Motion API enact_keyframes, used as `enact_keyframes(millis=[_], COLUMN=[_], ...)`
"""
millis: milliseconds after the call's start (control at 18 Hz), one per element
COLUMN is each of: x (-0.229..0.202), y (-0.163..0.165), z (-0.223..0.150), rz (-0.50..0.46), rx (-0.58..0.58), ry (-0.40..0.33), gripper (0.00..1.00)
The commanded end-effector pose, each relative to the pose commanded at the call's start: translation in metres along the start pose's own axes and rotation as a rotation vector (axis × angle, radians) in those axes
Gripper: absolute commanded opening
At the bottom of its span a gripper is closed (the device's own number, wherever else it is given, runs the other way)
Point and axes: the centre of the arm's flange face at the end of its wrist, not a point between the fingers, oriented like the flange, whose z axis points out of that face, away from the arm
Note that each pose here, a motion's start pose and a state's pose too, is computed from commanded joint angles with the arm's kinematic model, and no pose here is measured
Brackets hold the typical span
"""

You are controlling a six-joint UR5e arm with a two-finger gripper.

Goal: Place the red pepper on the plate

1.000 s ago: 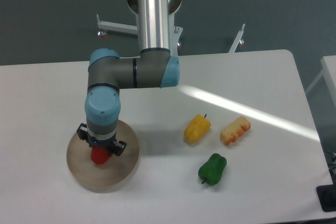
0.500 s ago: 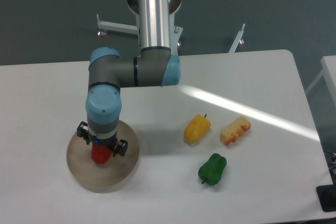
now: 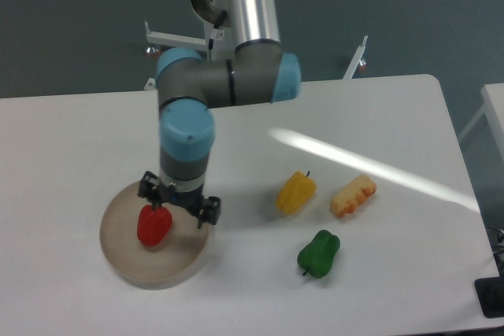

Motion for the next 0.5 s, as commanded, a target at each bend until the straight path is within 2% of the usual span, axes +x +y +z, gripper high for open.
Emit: enact_keyframes(millis=[222,500], x=[-0.090,-0.148], y=[0.035,0.067], z=[-0.018,-0.029], rz=[-0.024,-0.024], rx=[0.023,0.029], ry=[-0.032,-0.051], gripper=[1.00,1.00])
